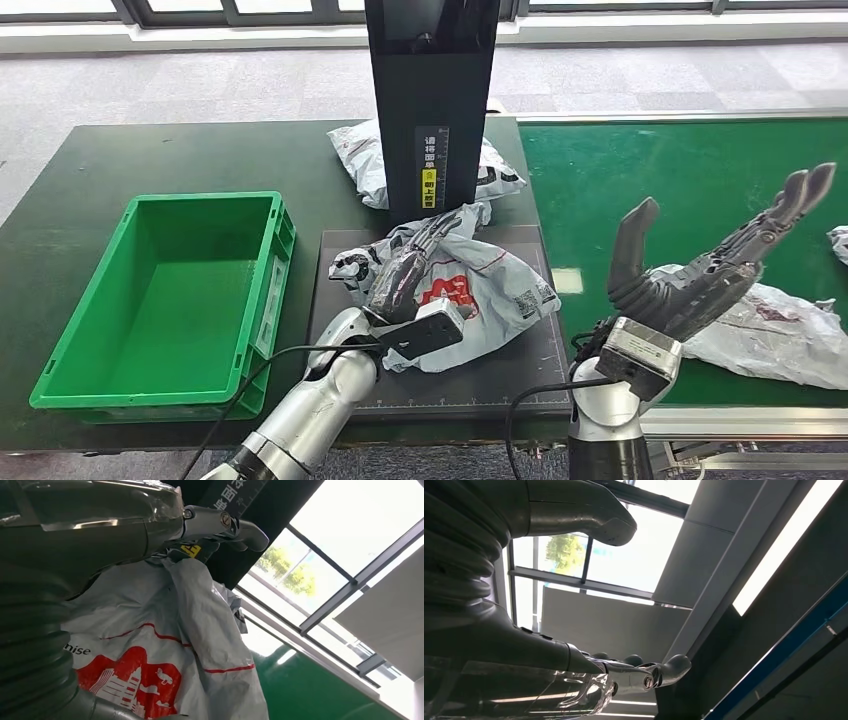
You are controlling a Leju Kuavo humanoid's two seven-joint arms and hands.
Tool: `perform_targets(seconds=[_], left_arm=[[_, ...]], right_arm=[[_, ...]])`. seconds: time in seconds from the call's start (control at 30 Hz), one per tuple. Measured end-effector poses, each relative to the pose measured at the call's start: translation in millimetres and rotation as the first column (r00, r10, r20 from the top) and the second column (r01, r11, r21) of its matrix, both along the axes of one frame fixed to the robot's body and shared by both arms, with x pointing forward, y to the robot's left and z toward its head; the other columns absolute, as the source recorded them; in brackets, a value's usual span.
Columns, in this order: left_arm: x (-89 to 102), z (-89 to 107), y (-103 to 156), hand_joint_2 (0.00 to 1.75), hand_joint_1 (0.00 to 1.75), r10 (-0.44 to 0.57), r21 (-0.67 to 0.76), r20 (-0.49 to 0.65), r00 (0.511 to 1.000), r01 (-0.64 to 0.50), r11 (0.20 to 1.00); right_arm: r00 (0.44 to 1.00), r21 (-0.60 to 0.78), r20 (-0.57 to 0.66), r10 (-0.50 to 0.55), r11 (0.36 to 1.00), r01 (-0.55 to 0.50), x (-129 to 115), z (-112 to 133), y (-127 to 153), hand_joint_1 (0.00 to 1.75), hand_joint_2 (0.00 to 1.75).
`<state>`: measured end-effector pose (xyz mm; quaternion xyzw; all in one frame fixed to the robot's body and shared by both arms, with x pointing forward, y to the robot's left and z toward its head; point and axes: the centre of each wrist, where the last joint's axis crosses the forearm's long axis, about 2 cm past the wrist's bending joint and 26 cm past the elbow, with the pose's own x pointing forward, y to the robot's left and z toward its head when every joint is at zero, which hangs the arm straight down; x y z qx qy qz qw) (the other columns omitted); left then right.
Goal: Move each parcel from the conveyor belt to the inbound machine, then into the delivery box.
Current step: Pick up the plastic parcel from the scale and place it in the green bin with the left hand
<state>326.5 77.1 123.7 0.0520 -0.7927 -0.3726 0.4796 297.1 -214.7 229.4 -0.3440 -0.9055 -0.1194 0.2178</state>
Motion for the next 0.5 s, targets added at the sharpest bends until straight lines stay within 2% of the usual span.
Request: perform_targets(seconds=[0.17,0.5], left_arm=[[2.6,-6.0,-2.1,1.75,0.00,0.000,0.053,-0.023,1.000,0.001,0.999],[3.5,-9.6,-7.2,1.75,0.00,0.135,0.303,0.054,0.989,-0.145,0.942]], right_arm=[[1.000,0.000,-0.004,-0.008,1.000,0.008,-0.2,-1.2,-2.0,0.00,1.75],[1.000,0.001,-0.011,-0.021,1.000,0.021,-0.6,-3.1,-5.7,0.00,1.75]])
